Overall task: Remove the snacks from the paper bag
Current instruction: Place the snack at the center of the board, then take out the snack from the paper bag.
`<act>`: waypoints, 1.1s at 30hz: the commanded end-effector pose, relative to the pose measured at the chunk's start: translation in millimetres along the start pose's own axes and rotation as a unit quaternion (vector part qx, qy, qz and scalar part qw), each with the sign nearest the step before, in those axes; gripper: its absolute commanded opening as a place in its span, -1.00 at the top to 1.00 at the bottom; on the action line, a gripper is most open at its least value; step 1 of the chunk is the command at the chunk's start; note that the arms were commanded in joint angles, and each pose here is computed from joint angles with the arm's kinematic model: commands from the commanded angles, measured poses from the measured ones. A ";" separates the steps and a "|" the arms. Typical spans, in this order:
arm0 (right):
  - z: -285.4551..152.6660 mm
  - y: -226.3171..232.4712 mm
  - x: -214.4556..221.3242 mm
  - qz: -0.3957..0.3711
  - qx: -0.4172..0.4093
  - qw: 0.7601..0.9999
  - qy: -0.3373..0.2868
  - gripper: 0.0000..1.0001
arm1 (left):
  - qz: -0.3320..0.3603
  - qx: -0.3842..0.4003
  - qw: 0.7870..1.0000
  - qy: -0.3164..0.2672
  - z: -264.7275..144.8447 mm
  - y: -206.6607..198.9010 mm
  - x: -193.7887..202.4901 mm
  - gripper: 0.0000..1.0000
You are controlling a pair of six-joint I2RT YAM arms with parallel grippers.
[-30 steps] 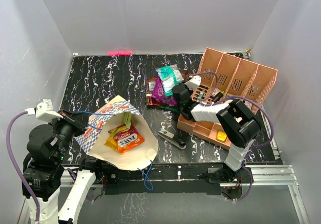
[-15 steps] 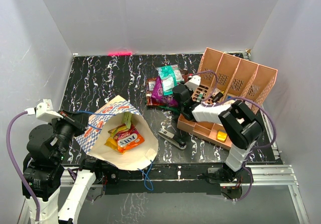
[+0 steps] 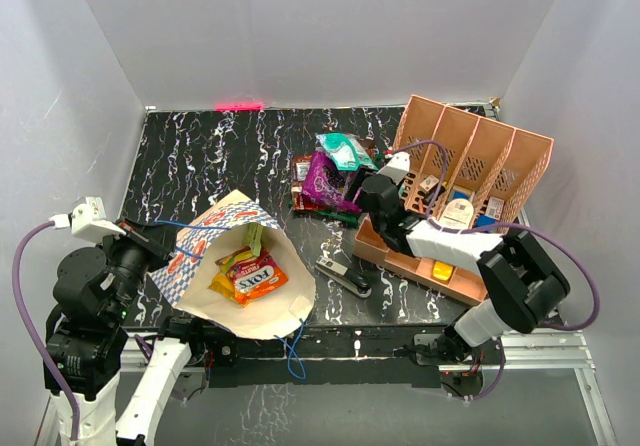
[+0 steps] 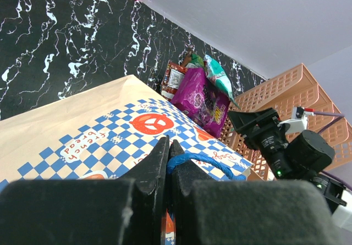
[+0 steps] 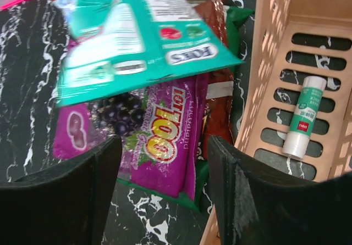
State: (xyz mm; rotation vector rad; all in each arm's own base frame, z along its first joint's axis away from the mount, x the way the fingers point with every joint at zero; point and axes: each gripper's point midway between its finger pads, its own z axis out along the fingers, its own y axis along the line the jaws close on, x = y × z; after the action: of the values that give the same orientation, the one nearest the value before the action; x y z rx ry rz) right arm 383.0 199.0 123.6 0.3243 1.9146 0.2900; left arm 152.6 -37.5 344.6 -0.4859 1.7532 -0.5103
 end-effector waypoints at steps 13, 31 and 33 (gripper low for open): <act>-54.9 18.1 -71.5 -0.106 -0.087 0.988 -0.069 -0.54 | 0.006 0.016 1.000 -0.013 0.7 -10.1 -11.4 1.00; -116.7 118.1 -85.6 -0.203 -0.356 0.912 -0.025 -0.72 | 0.010 0.025 1.000 -0.011 1.7 -12.1 -9.6 1.00; -146.0 144.4 -80.8 -0.222 -0.424 0.877 -0.035 -0.72 | 0.010 0.027 1.000 -0.012 1.6 -12.9 -9.4 1.00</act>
State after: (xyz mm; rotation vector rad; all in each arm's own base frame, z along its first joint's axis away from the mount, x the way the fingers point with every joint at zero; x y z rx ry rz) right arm 335.7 242.7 236.6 -0.3626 1.7787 0.4942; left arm 155.6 -38.8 350.4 -0.4696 1.7386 -0.5150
